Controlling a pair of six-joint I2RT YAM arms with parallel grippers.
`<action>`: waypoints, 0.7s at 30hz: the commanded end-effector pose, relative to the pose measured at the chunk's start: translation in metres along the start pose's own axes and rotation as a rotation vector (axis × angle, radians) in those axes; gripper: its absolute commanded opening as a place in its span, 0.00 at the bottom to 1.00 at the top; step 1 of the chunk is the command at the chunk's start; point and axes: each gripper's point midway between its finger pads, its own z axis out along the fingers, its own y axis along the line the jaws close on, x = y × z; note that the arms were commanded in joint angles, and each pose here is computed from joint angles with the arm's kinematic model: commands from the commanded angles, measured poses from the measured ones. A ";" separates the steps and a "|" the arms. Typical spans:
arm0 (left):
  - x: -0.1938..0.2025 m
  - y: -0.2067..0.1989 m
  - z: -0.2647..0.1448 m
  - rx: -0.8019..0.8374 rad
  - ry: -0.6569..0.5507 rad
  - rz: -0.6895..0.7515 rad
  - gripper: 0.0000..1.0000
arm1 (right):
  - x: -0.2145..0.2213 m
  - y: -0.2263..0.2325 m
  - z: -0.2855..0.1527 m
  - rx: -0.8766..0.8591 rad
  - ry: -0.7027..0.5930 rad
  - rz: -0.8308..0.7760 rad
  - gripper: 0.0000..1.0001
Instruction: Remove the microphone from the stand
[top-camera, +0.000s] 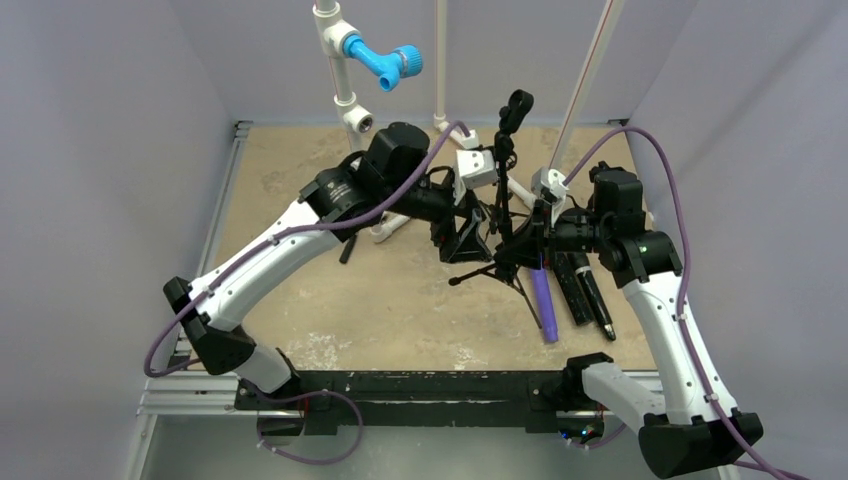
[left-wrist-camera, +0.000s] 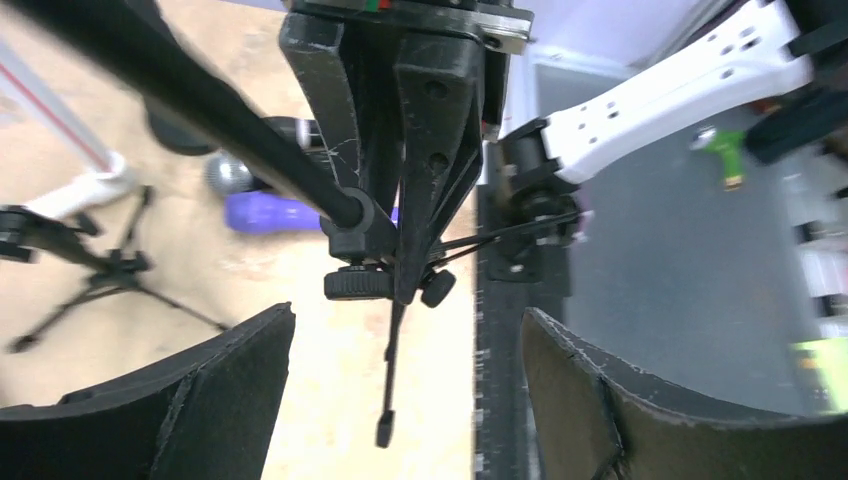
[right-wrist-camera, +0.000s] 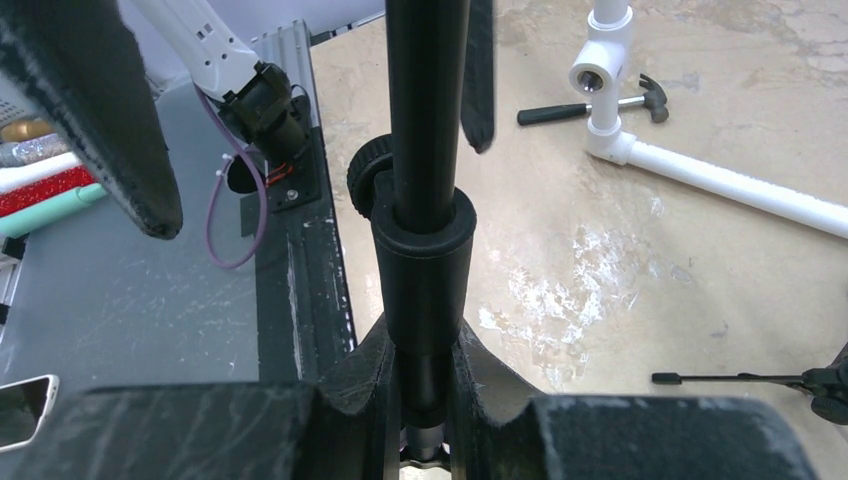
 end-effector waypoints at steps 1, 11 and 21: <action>-0.005 0.017 -0.017 -0.301 0.057 0.354 0.80 | -0.014 0.006 -0.004 -0.002 -0.037 -0.073 0.00; -0.018 0.037 -0.003 -0.493 0.116 0.555 0.67 | -0.008 0.004 -0.004 0.006 -0.030 -0.060 0.00; -0.017 0.035 0.007 -0.484 0.131 0.583 0.58 | -0.005 0.005 -0.003 0.005 -0.033 -0.056 0.00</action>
